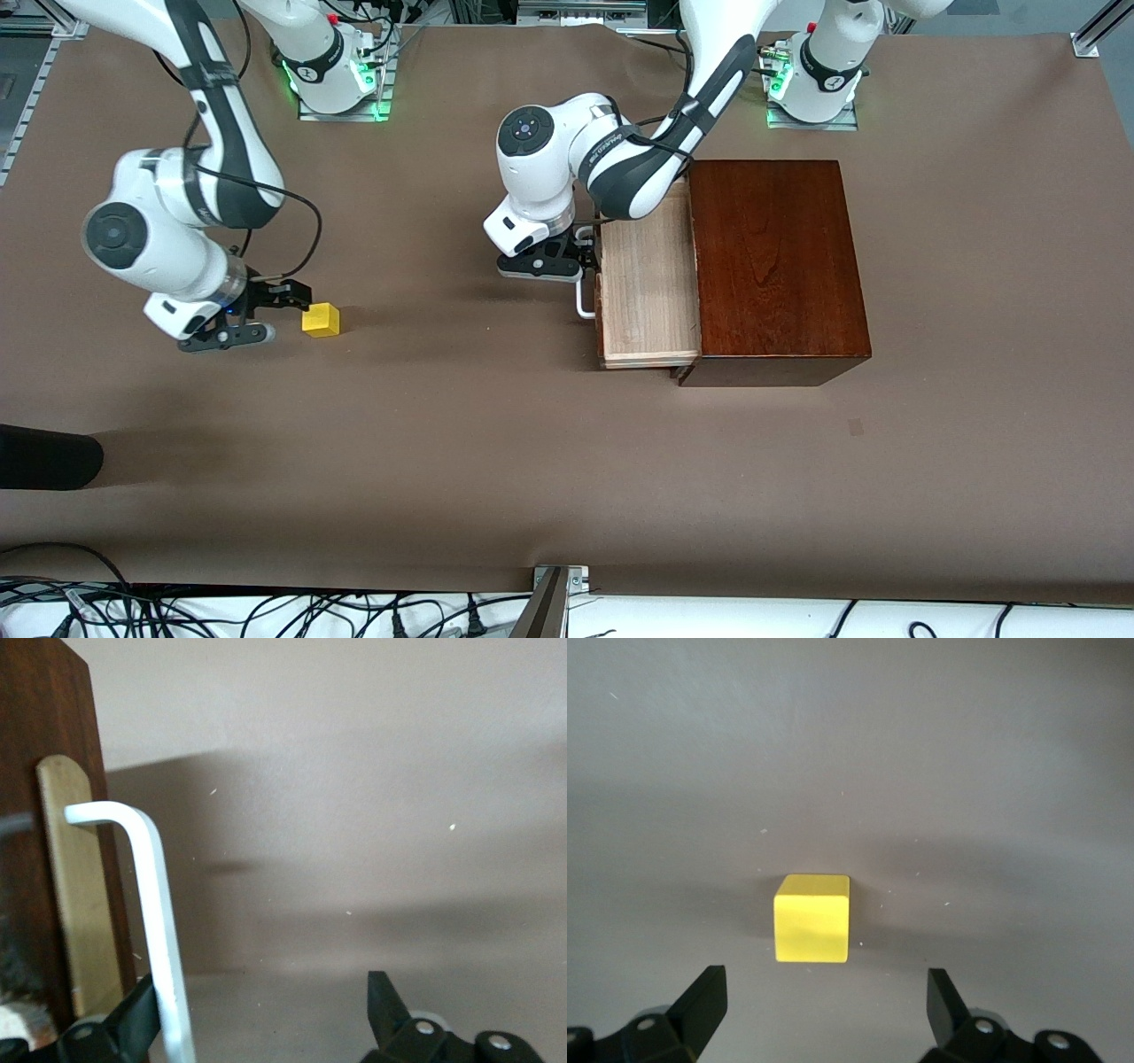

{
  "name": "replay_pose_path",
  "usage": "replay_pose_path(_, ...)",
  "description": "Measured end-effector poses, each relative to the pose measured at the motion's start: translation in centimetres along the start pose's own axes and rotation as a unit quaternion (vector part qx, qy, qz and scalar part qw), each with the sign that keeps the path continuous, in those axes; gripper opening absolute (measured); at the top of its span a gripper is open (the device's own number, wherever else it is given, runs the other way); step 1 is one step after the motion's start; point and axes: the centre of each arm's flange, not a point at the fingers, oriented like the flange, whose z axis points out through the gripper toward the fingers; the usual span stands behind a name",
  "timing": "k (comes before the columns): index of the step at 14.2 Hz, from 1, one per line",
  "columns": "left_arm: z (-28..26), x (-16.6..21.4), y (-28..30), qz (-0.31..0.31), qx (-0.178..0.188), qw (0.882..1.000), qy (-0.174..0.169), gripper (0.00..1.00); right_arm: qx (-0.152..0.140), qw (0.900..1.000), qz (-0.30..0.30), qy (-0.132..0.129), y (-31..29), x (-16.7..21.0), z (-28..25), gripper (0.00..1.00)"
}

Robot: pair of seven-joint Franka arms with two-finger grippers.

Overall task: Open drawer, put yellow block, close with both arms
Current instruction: 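Grasp the yellow cube with the right gripper while the left gripper withdraws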

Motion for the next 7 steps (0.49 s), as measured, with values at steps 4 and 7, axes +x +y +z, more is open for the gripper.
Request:
replay_pose_path(4, -6.5, 1.7, -1.7, -0.018, -0.003, 1.0, 0.014, 1.0, -0.001, 1.0, 0.001, -0.001, -0.1, -0.1, 3.1, 1.0)
replay_pose_path(7, -13.9, 3.6, -7.8, -0.064, 0.02, 0.998, -0.004, 1.0, -0.001, 1.0, -0.004, 0.004, -0.8, 0.3, 4.9, 1.0)
